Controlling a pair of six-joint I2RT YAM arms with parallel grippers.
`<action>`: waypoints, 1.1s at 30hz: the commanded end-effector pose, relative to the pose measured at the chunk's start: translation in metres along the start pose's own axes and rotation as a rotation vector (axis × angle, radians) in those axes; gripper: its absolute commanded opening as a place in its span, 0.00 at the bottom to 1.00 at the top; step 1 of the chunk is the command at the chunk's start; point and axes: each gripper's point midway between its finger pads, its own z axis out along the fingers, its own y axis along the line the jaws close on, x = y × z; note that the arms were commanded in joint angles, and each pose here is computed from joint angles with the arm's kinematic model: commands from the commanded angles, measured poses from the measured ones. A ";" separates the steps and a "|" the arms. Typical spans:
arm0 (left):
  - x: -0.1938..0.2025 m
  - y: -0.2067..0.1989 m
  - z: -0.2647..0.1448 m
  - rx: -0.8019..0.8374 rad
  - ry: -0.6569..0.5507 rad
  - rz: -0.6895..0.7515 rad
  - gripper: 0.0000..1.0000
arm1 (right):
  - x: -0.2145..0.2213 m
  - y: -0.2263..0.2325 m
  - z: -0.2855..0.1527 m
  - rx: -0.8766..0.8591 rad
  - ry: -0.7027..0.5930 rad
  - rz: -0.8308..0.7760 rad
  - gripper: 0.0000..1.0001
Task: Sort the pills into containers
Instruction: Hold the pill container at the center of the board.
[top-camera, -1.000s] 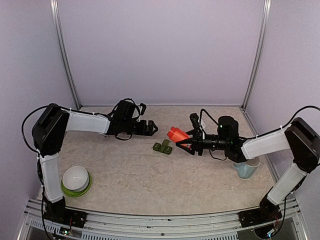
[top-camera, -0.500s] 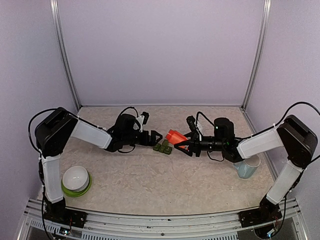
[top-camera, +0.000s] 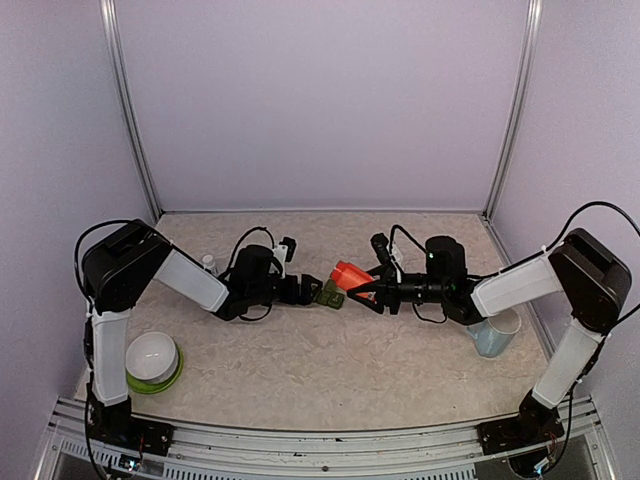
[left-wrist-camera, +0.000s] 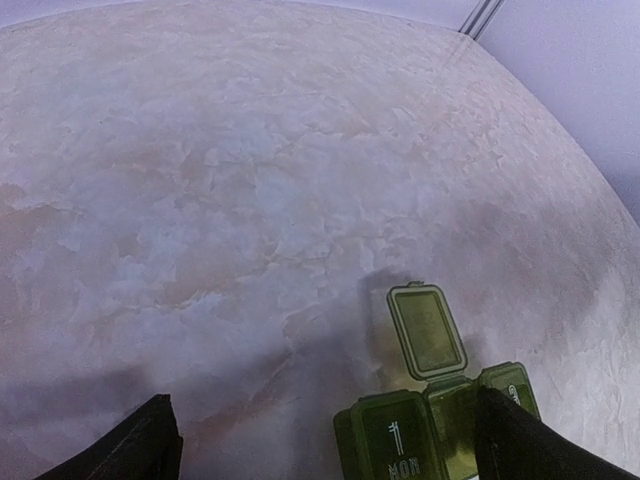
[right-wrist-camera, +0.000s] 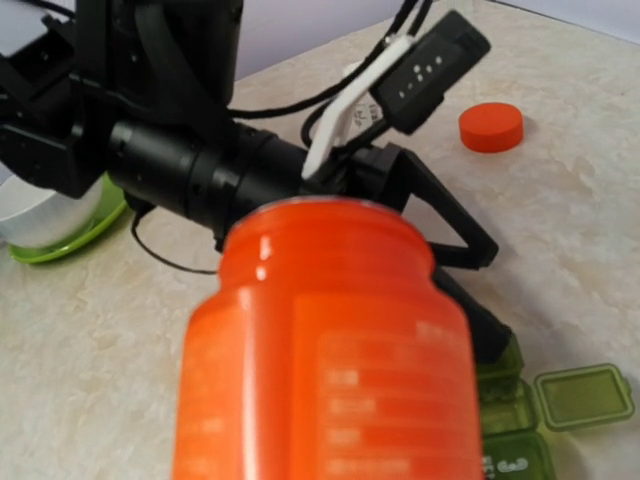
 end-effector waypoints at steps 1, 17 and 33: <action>0.010 -0.002 0.006 0.003 -0.017 0.012 0.99 | -0.015 -0.004 0.001 0.000 -0.033 -0.030 0.11; 0.018 0.002 0.009 -0.041 -0.035 0.009 0.94 | -0.017 -0.004 0.001 -0.001 -0.032 -0.030 0.11; 0.025 -0.003 0.009 -0.075 -0.058 0.038 0.81 | -0.008 -0.010 0.006 0.014 -0.003 -0.012 0.11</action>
